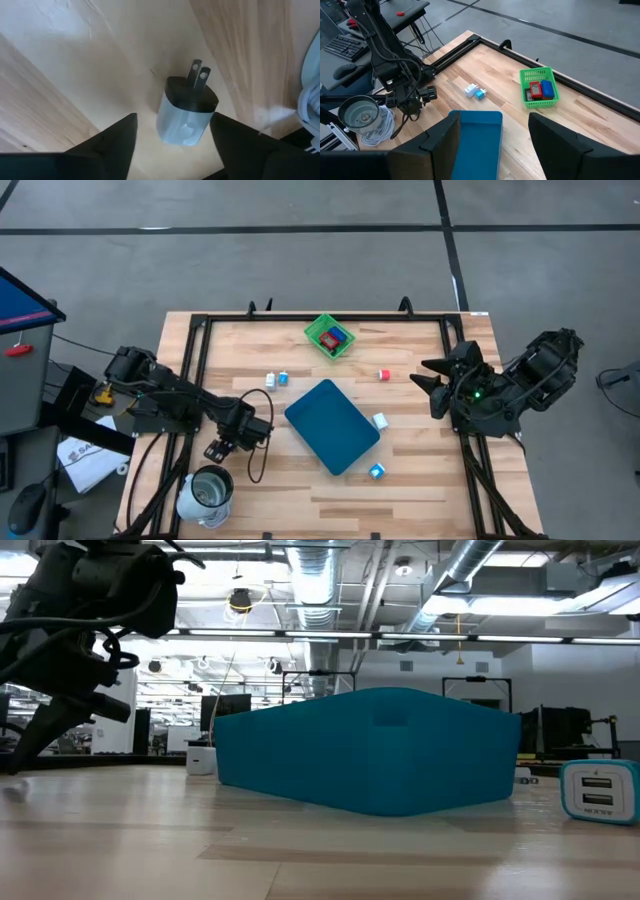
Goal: Pick & Place Office items
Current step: Put the bottom left white charger adapter into the blue bin
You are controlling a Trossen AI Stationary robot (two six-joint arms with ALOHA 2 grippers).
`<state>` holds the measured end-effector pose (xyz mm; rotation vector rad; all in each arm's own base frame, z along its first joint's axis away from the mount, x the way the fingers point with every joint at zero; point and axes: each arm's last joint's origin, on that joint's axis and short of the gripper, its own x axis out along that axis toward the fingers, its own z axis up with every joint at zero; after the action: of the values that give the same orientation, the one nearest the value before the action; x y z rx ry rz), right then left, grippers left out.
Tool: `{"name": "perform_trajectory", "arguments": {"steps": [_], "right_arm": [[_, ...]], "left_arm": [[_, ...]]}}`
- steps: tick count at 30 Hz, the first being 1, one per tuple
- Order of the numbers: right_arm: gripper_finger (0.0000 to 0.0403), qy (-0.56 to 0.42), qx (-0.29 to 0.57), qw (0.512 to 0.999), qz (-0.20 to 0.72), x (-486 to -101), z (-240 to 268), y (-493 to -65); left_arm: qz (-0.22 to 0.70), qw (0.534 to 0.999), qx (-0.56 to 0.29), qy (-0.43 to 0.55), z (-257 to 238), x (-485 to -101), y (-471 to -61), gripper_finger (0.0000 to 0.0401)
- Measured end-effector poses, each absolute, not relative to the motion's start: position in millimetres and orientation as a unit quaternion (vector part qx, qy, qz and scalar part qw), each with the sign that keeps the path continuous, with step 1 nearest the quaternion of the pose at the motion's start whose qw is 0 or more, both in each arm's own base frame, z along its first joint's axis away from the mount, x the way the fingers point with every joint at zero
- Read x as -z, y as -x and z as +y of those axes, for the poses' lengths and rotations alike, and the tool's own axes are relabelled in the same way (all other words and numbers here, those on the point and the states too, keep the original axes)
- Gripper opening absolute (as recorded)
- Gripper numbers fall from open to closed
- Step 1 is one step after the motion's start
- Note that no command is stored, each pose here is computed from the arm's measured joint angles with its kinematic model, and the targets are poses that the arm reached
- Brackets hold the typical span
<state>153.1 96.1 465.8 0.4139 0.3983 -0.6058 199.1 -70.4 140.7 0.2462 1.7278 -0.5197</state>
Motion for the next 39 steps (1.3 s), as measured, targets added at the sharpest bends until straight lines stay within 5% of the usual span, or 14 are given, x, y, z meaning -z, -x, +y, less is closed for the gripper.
{"name": "perform_trajectory", "arguments": {"steps": [10,29,39], "right_arm": [[0.0225,-0.202,0.295,0.914,0.192,-466,96,-153],[0.0225,-0.209,0.297,0.912,0.189,-466,96,-153],[0.0225,-0.207,0.297,0.913,0.189,-466,96,-153]], "left_arm": [[0.750,0.613,0.224,-0.104,-69,-141,-199,0.0114],[0.659,0.738,0.144,0.017,-49,-169,-252,0.0114],[0.536,0.822,0.170,0.093,-57,-231,-292,0.0114]]}}
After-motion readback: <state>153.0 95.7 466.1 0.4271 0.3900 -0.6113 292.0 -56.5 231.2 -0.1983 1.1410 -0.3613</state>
